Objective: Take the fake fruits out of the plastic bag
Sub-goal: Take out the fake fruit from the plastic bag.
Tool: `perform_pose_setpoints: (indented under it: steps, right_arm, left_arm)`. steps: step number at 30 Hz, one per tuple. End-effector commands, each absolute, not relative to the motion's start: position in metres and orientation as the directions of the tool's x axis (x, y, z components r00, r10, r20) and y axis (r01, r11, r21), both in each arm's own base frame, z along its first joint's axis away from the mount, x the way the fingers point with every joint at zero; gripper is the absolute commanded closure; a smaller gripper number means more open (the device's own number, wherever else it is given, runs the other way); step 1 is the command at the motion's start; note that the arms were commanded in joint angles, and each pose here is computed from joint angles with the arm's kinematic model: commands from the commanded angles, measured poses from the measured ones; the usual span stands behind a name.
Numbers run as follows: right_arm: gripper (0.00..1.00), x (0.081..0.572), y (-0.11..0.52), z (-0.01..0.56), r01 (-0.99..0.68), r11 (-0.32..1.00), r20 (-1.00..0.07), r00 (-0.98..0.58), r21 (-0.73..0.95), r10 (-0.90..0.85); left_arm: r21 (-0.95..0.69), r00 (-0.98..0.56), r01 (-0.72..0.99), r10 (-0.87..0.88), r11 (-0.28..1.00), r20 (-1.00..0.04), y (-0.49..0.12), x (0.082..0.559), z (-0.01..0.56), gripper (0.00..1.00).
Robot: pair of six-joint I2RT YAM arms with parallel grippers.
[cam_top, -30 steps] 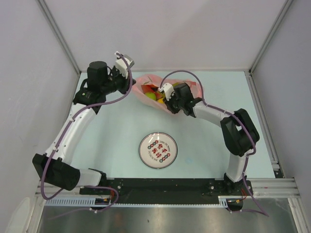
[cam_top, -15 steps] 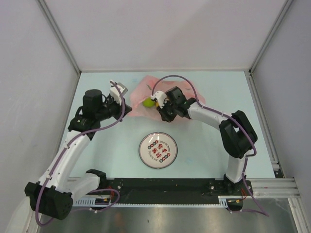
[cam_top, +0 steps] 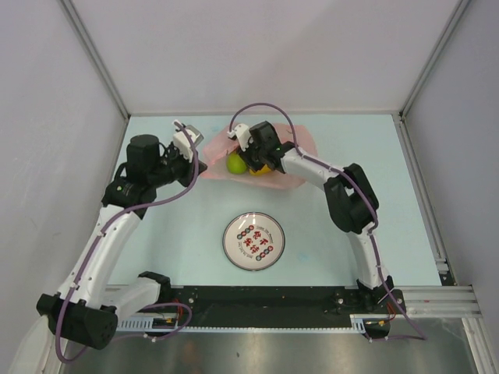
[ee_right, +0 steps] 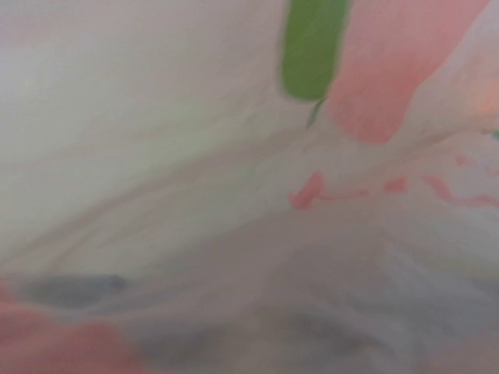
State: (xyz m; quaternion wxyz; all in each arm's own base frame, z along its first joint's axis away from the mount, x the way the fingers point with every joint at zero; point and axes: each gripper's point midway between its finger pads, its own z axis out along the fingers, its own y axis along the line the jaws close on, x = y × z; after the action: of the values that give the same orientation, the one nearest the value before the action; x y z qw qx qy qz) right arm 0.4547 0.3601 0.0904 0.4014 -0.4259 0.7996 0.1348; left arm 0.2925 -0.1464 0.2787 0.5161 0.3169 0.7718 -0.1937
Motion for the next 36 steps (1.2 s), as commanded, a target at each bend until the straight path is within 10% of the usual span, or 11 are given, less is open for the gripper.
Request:
perform_pose_setpoints:
  steps: [1, 21, 25, 36]
  right_arm:
    - [0.69, 0.5, 0.359, 0.114, -0.738, 0.643, -0.797, -0.256, -0.205, -0.547]
    - [0.62, 0.497, 0.363, 0.037, -0.877, 0.452, -0.641, -0.255, -0.162, -0.724]
    - [0.88, 0.501, 0.359, 0.047, -0.858, 0.487, -0.663, -0.271, -0.162, -0.698]
    - [0.96, 0.444, 0.351, 0.167, -0.894, 0.385, -0.729, -0.103, -0.231, -0.676]
  left_arm:
    - [0.088, -0.209, 0.697, 0.319, 0.711, -0.925, -0.145, 0.303, 0.3, 1.0]
    - [0.048, -0.219, 0.703, 0.28, 0.71, -0.935, -0.153, 0.326, 0.306, 1.0]
    - [0.03, -0.226, 0.7, 0.262, 0.713, -0.938, -0.153, 0.328, 0.302, 1.0]
    - [-0.042, -0.228, 0.669, 0.152, 0.742, -0.962, -0.16, 0.345, 0.302, 1.0]
